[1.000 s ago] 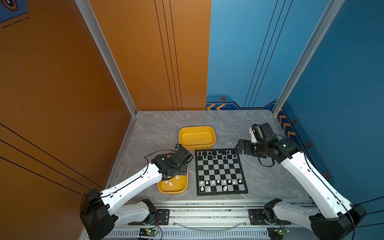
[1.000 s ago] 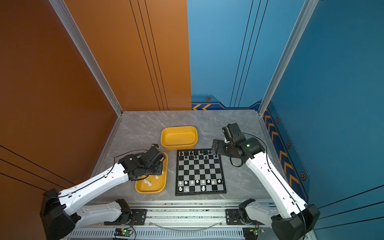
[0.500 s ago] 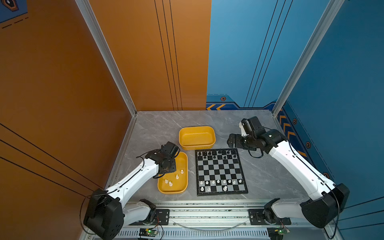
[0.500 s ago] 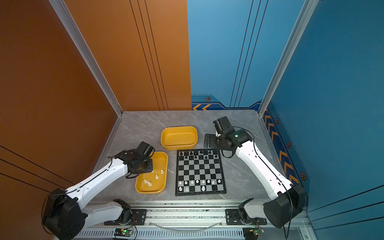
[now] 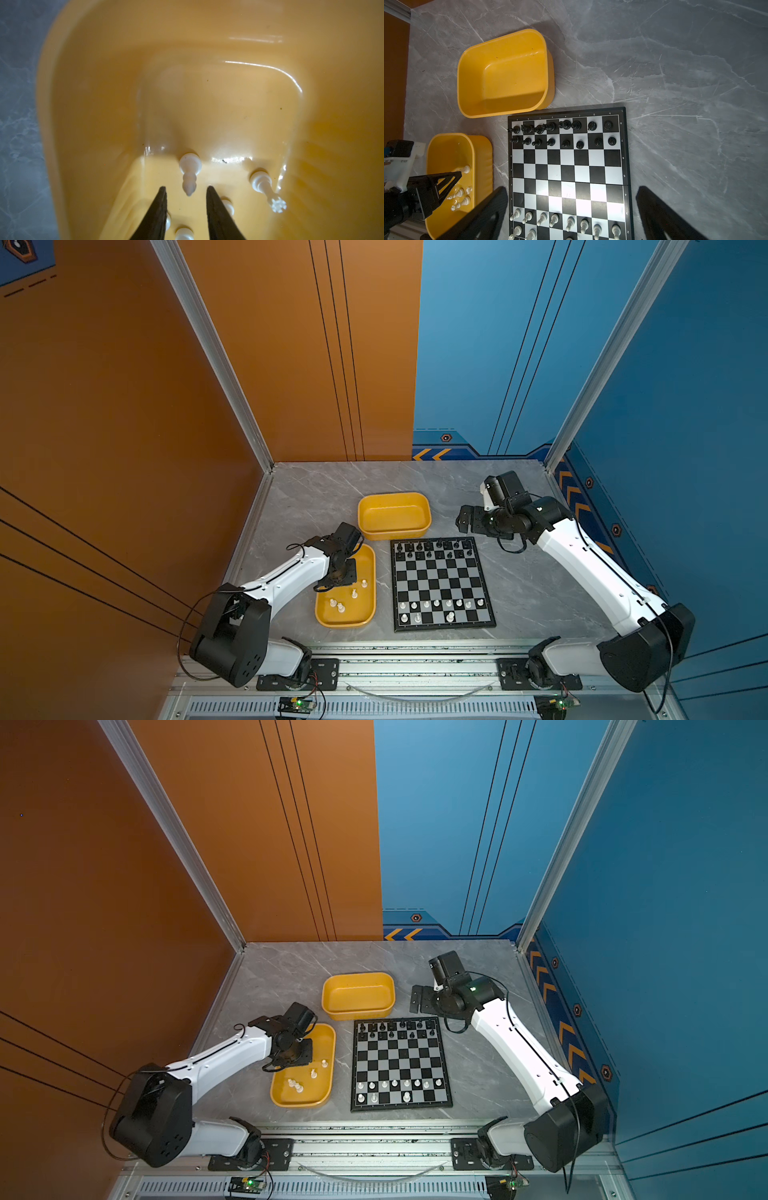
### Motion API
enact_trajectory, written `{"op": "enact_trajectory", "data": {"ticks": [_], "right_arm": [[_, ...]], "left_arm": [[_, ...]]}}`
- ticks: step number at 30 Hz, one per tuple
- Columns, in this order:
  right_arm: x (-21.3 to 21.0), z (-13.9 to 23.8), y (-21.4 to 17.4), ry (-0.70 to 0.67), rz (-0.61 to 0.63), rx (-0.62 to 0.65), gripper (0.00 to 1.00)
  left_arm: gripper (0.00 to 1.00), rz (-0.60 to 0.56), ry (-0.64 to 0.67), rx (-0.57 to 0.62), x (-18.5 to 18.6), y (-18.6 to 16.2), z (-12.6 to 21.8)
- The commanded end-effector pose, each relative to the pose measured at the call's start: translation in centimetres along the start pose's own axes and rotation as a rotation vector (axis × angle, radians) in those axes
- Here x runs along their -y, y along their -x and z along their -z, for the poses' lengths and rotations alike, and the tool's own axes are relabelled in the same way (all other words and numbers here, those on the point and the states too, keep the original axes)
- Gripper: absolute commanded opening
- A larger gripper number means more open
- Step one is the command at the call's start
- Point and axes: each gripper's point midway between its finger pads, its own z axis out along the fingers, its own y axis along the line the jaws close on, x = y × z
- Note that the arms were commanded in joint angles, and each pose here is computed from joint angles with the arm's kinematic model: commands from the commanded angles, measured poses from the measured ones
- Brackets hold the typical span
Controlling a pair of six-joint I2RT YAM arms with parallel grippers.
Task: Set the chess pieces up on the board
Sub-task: 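Descend the left gripper and close on another white piece in the tray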
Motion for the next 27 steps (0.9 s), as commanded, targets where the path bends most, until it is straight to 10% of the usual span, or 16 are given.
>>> {"op": "enact_trajectory", "data": {"ticks": [1,27], "right_arm": [[-0.3,0.2,0.8,0.018,0.017,0.015,0.99],[-0.1,-0.2,1.6,0.015,-0.005,0.019,0.99]], "left_arm": [[0.31,-0.022,-0.005,-0.029,0.2,0.1,-0.7],[0.22,-0.050,-0.008,-0.045,0.6,1.1,-0.9]]}}
